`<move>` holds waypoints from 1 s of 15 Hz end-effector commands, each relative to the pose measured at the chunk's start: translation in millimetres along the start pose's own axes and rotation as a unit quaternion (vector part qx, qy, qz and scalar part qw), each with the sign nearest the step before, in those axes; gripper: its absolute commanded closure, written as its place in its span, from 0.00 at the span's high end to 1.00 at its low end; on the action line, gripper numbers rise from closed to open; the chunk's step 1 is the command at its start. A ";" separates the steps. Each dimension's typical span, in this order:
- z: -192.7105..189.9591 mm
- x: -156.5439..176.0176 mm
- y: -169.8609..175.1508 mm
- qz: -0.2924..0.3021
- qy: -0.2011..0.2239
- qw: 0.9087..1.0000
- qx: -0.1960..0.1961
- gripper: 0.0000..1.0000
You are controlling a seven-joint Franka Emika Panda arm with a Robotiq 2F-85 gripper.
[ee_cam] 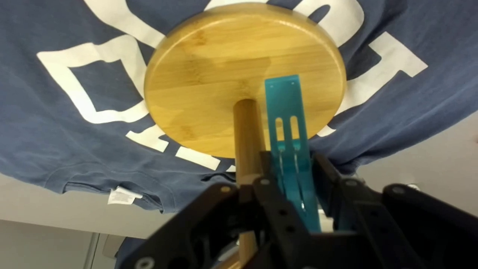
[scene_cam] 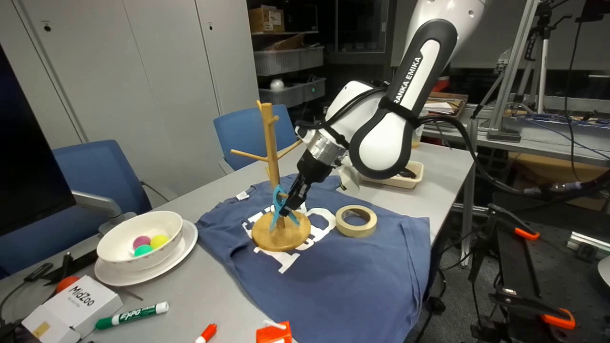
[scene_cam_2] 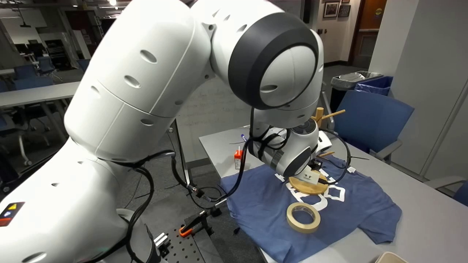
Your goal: Take the peg from the wooden holder and put it on the table
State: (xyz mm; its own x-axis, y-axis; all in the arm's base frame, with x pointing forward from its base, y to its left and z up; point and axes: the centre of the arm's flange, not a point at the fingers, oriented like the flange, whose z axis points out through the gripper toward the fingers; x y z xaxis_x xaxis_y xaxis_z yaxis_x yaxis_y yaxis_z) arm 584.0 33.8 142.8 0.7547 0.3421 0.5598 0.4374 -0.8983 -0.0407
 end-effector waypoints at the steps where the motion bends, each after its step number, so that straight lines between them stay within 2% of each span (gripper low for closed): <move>1: -8.2 -3.9 -0.6 0.002 0.020 1.000 0.008 0.08; 8: -24.9 -12.1 -21.2 0.000 0.019 0.999 0.027 0.08; 15: -40.3 -15.8 -39.3 -0.018 0.039 0.998 0.035 0.08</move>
State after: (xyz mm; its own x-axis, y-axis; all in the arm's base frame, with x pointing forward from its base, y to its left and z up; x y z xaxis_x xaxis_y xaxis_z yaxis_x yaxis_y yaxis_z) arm 549.7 51.7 153.3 0.7174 0.3531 0.6005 0.4899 -0.8686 -0.0744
